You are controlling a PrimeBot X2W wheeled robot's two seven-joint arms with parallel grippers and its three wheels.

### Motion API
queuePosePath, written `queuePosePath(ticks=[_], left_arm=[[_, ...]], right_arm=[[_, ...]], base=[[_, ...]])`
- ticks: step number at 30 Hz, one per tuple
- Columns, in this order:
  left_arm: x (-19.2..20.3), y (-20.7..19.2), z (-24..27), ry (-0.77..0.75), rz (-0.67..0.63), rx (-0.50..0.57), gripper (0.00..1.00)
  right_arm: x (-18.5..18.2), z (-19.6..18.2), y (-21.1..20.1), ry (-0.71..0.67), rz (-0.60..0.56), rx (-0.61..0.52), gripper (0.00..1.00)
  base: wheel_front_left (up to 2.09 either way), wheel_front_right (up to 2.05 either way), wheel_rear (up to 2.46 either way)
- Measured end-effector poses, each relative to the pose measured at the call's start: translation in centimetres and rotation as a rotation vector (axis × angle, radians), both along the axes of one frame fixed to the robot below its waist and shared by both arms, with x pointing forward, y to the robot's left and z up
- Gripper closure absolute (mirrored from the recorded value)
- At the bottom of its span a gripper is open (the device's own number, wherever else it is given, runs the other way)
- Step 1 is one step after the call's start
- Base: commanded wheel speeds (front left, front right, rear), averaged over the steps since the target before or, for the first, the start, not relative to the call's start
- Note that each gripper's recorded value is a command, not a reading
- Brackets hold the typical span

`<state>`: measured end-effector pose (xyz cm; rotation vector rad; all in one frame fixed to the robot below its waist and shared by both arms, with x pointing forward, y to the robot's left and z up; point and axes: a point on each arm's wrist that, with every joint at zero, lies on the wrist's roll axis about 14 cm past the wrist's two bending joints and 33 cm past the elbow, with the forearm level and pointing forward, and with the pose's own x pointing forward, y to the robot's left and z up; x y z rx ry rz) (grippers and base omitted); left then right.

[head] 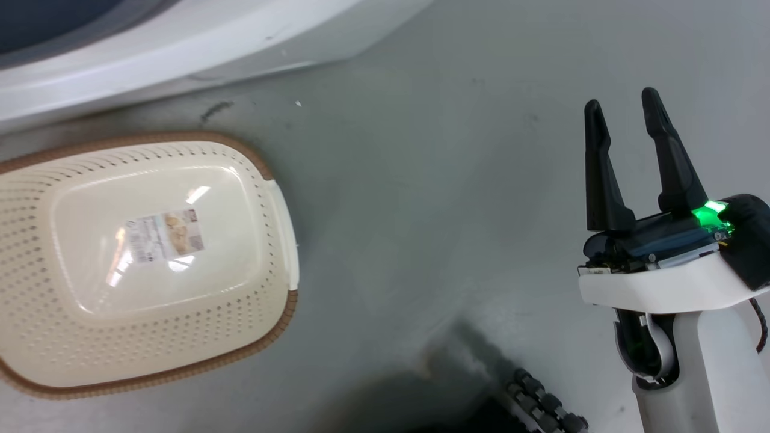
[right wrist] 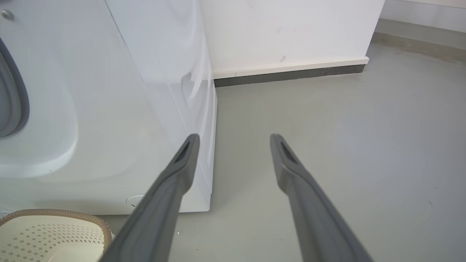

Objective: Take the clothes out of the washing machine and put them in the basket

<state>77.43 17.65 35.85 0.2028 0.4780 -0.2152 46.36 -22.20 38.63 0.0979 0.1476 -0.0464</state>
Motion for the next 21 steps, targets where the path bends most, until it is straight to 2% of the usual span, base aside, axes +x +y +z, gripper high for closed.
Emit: queuePosePath(ticks=[7,8,21], left_arm=[[-3.7,-1.1,2.5,-0.079,-0.033,-0.068,1.00],[-5.6,-1.0,3.7,-0.119,-0.035,-0.087,1.00],[-13.4,-0.2,11.9,-0.345,-0.055,-0.111,1.00]], right_arm=[[-0.4,2.2,1.2,-0.043,0.033,-0.010,0.00],[-0.7,3.1,1.8,-0.061,0.048,-0.008,0.00],[-2.0,8.3,4.6,-0.180,0.116,0.008,0.00]], base=[[0.00,0.00,0.00],[0.00,0.00,0.00],[0.00,0.00,0.00]])
